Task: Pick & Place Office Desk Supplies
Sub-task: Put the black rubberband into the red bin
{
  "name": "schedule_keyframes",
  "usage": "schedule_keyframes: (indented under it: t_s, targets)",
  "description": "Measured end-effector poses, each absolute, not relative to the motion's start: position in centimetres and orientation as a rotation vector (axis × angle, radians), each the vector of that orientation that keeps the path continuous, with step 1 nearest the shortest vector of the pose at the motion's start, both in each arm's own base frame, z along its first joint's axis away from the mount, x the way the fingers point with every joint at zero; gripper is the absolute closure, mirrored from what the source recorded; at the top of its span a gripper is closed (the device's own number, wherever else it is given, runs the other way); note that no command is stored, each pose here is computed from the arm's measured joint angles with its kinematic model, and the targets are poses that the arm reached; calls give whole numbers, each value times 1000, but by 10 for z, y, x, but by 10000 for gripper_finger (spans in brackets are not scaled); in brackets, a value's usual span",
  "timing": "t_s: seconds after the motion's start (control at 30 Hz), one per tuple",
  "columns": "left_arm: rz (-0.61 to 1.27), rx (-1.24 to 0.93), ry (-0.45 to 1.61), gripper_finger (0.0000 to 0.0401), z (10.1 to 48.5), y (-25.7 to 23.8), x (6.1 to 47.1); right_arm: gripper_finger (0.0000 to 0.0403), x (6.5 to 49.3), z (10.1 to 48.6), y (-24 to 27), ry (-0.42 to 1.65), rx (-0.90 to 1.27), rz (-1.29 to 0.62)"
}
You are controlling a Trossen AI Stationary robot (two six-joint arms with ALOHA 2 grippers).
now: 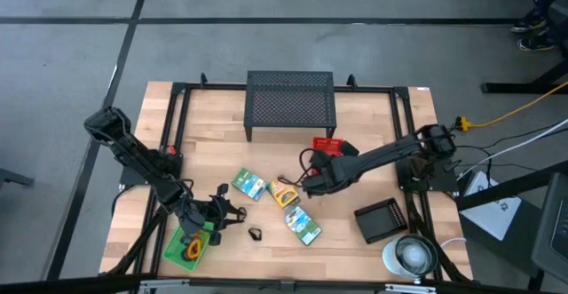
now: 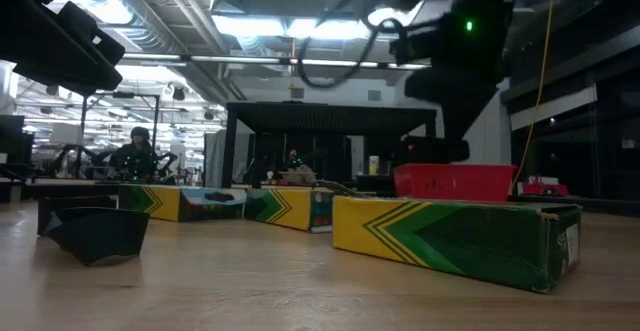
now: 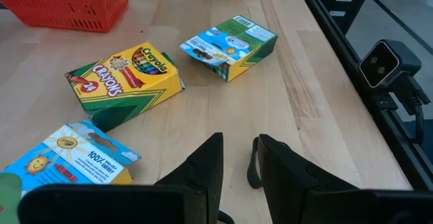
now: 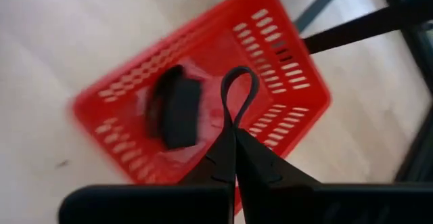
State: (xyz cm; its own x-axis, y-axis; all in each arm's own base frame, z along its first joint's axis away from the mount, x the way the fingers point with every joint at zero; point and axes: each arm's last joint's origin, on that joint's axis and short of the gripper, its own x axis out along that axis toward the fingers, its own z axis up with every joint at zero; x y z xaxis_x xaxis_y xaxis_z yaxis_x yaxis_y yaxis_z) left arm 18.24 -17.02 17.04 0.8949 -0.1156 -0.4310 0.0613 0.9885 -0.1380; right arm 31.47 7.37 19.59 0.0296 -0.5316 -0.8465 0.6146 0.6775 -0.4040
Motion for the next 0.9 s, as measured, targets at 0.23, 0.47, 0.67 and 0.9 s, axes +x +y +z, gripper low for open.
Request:
schedule_keyframes:
  t_s: [0.23,0.47,0.67,0.9]
  targets:
    - [-92,-122,454,313,170,-170,182,339,309,184,60,1262,47,-954]
    - [-92,-122,454,313,170,-170,182,221,312,185,61,1231,38,-934]
    - [-92,-123,454,313,170,-170,182,162,309,191,66,1187,43,-946]
    - [-92,-121,453,313,170,-170,182,150,288,246,106,821,73,-827]
